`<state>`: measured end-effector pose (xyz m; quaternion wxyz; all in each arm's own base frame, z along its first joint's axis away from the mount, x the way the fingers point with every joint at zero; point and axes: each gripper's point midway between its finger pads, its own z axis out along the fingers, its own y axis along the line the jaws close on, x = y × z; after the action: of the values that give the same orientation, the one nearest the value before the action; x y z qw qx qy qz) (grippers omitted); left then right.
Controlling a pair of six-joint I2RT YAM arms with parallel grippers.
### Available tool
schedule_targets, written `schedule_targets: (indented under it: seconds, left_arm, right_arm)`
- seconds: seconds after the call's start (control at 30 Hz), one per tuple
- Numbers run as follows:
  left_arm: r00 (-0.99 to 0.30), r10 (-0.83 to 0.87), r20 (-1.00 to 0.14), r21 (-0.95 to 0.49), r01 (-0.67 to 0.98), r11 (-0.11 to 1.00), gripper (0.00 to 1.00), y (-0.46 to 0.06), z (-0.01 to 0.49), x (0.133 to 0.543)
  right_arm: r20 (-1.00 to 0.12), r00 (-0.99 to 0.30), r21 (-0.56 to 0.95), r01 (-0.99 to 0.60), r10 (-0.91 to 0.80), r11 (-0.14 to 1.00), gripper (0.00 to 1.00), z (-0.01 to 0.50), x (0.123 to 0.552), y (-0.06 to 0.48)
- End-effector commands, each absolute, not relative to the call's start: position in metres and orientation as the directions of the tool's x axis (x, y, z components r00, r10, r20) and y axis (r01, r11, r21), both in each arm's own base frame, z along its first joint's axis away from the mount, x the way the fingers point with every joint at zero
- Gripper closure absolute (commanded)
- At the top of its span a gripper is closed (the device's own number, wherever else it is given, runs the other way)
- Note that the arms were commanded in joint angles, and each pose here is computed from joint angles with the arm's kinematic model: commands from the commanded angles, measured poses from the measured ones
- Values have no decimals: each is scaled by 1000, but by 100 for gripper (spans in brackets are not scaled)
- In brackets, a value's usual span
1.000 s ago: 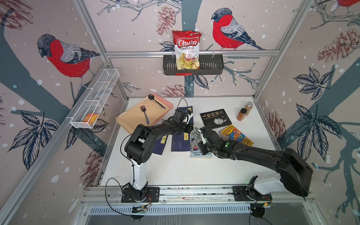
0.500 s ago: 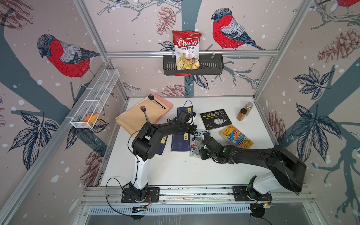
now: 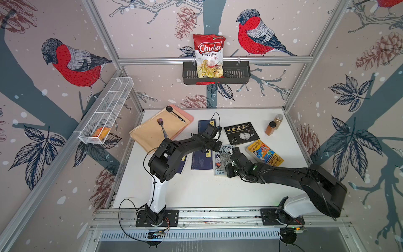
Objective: Wipe the cover of the book
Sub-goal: Wipe the dirt from the cover of the book.
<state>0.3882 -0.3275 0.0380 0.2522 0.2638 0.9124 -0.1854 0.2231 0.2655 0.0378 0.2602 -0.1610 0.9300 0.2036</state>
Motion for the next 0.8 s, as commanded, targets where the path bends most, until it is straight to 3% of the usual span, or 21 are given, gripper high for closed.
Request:
schedule_targets:
  seconds: [0.0,0.13,0.47,0.77]
  left_arm:
    - [-779,452,-436,-145,556,819,92,-306,10,368]
    - [-785,446,-431,-144,548,824,100,-307,8,367]
    - [-802,440,-404,-144,531,835,100,-303,-2,363]
    - [-807,439,-396,-141,525,839,97,-300,-2,359]
  right_arm:
    - [-495,-846,241,-356,-201,903,95,24,215,244]
    - [-509,-834,235,-371,-211,899,95,27,214,247]
    - [-550,-810,261,-399,-205,879,98,27,222,283]
    - [-542,-834,248,-271,-99,930,98,28,220,237]
